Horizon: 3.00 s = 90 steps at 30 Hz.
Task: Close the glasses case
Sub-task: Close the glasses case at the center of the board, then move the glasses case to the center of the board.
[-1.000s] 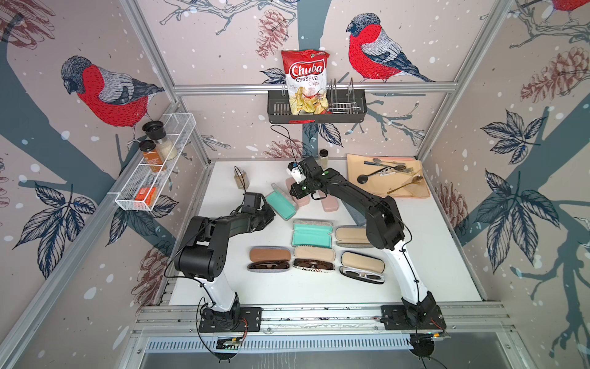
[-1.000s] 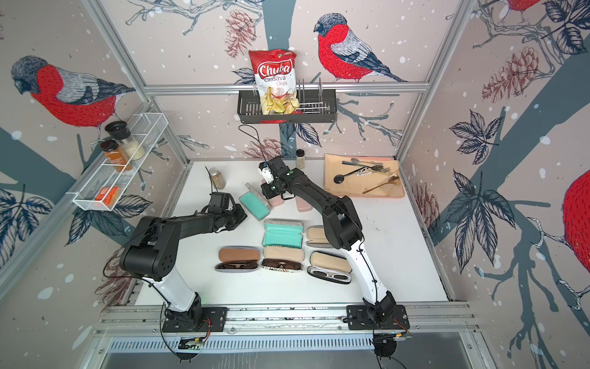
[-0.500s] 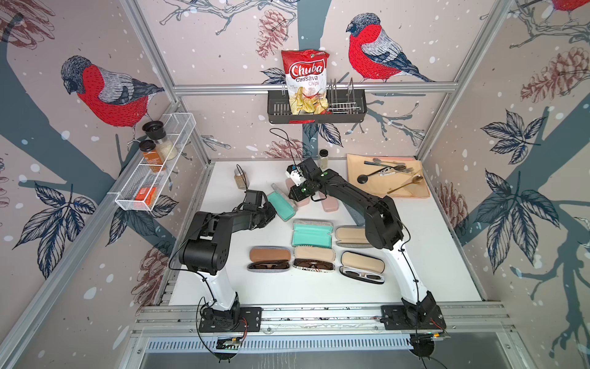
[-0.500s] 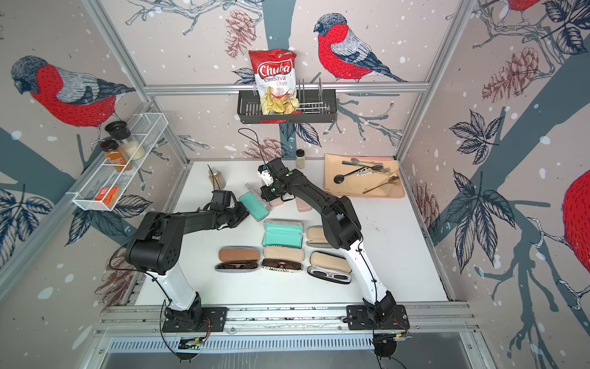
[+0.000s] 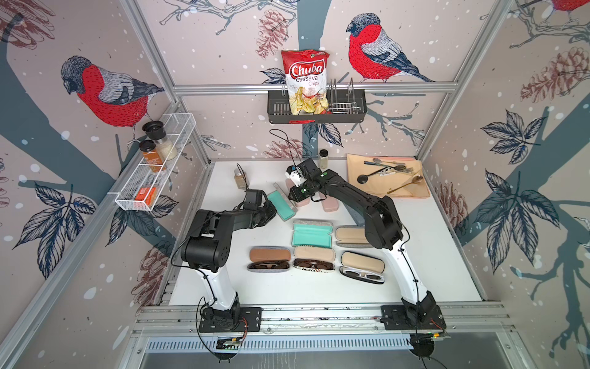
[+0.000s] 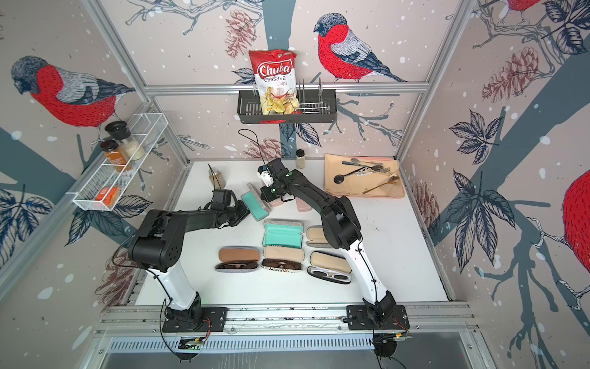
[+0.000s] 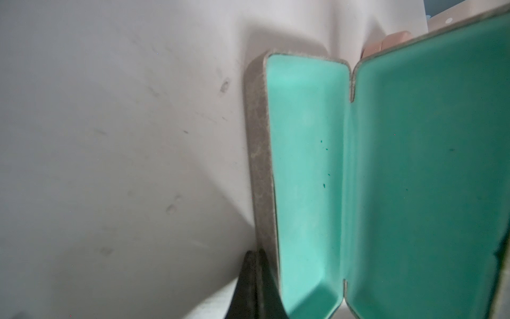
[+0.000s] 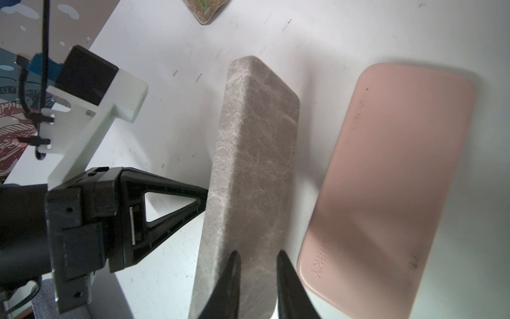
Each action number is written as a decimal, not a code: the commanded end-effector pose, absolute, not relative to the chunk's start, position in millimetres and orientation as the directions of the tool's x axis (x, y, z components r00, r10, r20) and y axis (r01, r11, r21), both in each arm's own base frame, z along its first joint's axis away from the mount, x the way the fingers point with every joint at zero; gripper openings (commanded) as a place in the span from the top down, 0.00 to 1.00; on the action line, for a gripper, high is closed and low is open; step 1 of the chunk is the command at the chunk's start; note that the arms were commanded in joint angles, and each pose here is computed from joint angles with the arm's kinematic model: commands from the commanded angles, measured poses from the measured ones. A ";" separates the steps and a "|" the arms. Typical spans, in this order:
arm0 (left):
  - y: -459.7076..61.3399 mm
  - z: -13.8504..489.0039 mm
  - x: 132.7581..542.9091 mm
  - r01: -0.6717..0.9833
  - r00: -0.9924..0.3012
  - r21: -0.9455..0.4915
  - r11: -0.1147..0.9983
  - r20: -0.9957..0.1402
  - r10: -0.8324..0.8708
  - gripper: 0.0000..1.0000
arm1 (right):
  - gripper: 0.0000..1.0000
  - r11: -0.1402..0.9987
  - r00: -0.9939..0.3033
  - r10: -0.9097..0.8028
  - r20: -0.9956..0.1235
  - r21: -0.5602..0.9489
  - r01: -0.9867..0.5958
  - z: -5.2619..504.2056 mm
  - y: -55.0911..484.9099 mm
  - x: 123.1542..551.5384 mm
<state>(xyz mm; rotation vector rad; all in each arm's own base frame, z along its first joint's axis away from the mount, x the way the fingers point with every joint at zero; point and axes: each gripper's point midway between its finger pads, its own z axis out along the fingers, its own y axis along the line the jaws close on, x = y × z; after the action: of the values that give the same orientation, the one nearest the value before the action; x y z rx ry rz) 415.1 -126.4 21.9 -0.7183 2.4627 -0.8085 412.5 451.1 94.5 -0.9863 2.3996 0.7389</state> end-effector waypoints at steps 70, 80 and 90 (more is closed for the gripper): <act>-103.4 124.7 403.0 -0.239 -0.660 -0.636 0.734 -0.448 -0.603 0.53 | 0.58 0.560 -0.600 -0.507 -0.619 0.293 -0.775 131.7 452.1 372.3; -53.2 182.9 340.4 -0.317 -0.478 -0.597 0.737 -0.570 -0.668 0.05 | 0.31 0.406 -0.452 -0.623 -0.638 0.229 -0.885 154.6 468.5 292.7; -18.0 221.5 279.1 -0.357 -0.333 -0.600 0.716 -0.635 -0.697 0.05 | 0.01 0.350 -0.406 -0.670 -0.622 0.219 -0.911 124.8 486.1 241.3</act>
<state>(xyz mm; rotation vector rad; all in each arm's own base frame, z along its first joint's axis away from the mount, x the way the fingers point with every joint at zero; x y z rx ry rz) 293.7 -31.5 228.0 -0.7600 1.9302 -0.5218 240.4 478.1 127.6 -1.4058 2.2196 0.7881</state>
